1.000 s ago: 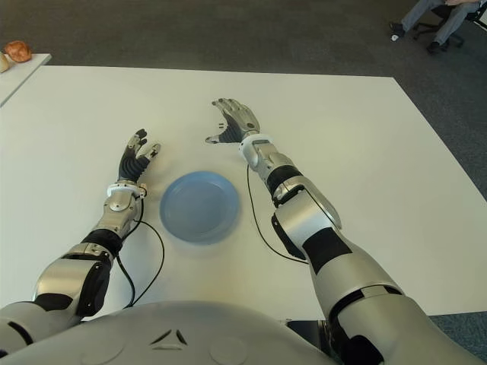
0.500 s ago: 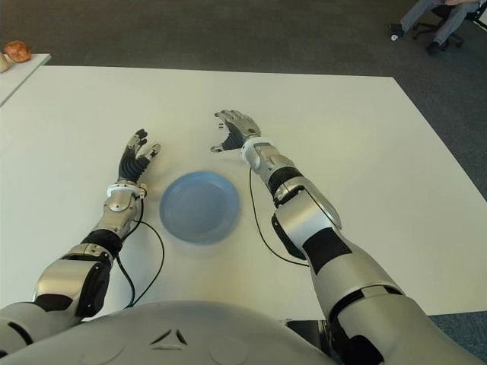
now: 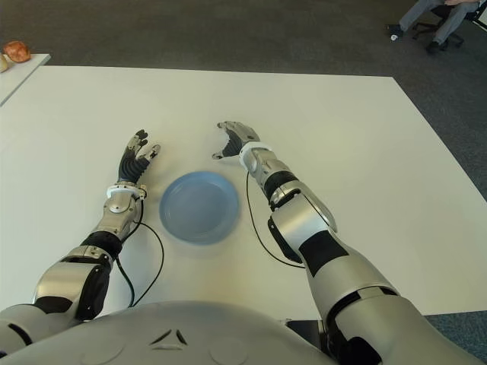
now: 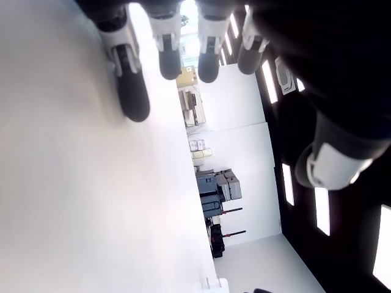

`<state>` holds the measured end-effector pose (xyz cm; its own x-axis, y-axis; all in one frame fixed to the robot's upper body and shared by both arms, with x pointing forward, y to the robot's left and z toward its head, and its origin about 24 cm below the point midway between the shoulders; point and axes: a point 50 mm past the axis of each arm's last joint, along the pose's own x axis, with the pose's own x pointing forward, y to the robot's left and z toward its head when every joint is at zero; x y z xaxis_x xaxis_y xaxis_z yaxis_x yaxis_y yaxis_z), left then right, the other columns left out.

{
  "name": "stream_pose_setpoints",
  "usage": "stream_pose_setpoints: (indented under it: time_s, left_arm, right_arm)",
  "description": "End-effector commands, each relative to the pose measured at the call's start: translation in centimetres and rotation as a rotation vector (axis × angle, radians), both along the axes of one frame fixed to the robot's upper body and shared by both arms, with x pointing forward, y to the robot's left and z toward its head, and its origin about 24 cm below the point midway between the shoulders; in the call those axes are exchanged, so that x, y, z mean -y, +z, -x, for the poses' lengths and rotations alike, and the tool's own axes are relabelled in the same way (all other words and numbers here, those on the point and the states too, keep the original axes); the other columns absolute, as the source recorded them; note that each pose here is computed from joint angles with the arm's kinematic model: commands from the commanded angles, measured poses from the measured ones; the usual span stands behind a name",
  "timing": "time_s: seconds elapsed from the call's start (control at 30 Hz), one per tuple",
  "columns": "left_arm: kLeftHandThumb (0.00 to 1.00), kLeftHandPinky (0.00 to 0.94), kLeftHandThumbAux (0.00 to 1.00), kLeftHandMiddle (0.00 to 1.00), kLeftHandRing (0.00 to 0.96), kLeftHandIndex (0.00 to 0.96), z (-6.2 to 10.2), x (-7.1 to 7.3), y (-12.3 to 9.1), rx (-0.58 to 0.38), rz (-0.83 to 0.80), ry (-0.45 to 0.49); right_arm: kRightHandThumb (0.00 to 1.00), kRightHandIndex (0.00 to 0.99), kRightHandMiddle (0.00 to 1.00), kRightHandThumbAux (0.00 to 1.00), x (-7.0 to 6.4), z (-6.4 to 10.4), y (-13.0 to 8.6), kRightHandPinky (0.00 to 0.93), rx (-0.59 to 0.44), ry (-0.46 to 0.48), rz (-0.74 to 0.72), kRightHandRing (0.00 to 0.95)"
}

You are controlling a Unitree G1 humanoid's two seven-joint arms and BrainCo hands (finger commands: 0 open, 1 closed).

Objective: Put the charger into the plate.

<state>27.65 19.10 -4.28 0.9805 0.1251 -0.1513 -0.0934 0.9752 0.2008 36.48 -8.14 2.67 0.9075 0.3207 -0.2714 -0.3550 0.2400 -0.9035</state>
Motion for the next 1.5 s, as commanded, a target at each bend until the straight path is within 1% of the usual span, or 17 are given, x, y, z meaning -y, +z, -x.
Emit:
stream_pose_setpoints:
  time_s: [0.03,0.27,0.73,0.93,1.07,1.23,1.33,1.43,1.5]
  left_arm:
    - [0.0,0.063,0.556,0.093,0.082,0.072,4.0,0.0,-4.3,-0.25,0.0,-0.001]
    - [0.0,0.094,0.559,0.104,0.095,0.078,4.4,-0.1,-4.3,-0.245,0.001,-0.003]
    - [0.0,0.051,0.56,0.094,0.082,0.079,4.9,-0.5,-4.5,-0.253,-0.004,0.006]
    - [0.0,0.075,0.563,0.107,0.095,0.081,5.1,-0.6,-4.5,-0.242,0.0,-0.002]
    - [0.0,0.077,0.557,0.113,0.1,0.073,5.1,-0.6,-4.4,-0.232,0.009,-0.01]
    - [0.0,0.078,0.551,0.117,0.102,0.065,5.2,-0.5,-4.3,-0.226,0.014,-0.013]
    - [0.0,0.071,0.546,0.118,0.101,0.061,5.1,-0.5,-4.3,-0.23,0.014,-0.018]
    - [0.0,0.067,0.548,0.118,0.101,0.059,5.0,-0.5,-4.3,-0.234,0.016,-0.018]
    - [0.0,0.073,0.552,0.118,0.101,0.058,5.0,-0.5,-4.3,-0.235,0.018,-0.017]
  right_arm:
    - [0.019,0.0,0.0,0.608,0.4,0.7,-1.4,0.019,-0.068,-0.039,-0.021,0.0]
    - [0.031,0.0,0.0,0.603,0.5,1.0,-1.8,0.019,-0.092,-0.061,-0.039,0.0]
    - [0.056,0.0,0.0,0.583,0.7,1.4,-2.6,0.019,-0.136,-0.09,-0.045,0.0]
    - [0.041,0.0,0.0,0.575,1.1,1.9,-3.4,0.034,-0.169,-0.104,-0.047,0.0]
    - [0.021,0.0,0.0,0.568,1.8,2.3,-4.0,0.058,-0.205,-0.124,-0.053,0.001]
    - [0.004,0.0,0.006,0.561,2.9,2.5,-4.5,0.058,-0.24,-0.139,-0.047,0.009]
    - [0.001,0.0,0.012,0.559,4.0,2.4,-4.5,0.055,-0.268,-0.154,-0.038,0.014]
    - [0.0,0.0,0.019,0.559,5.4,2.0,-4.0,0.057,-0.28,-0.161,-0.026,0.019]
    - [0.0,0.0,0.022,0.56,5.9,1.8,-3.7,0.058,-0.283,-0.161,-0.018,0.022]
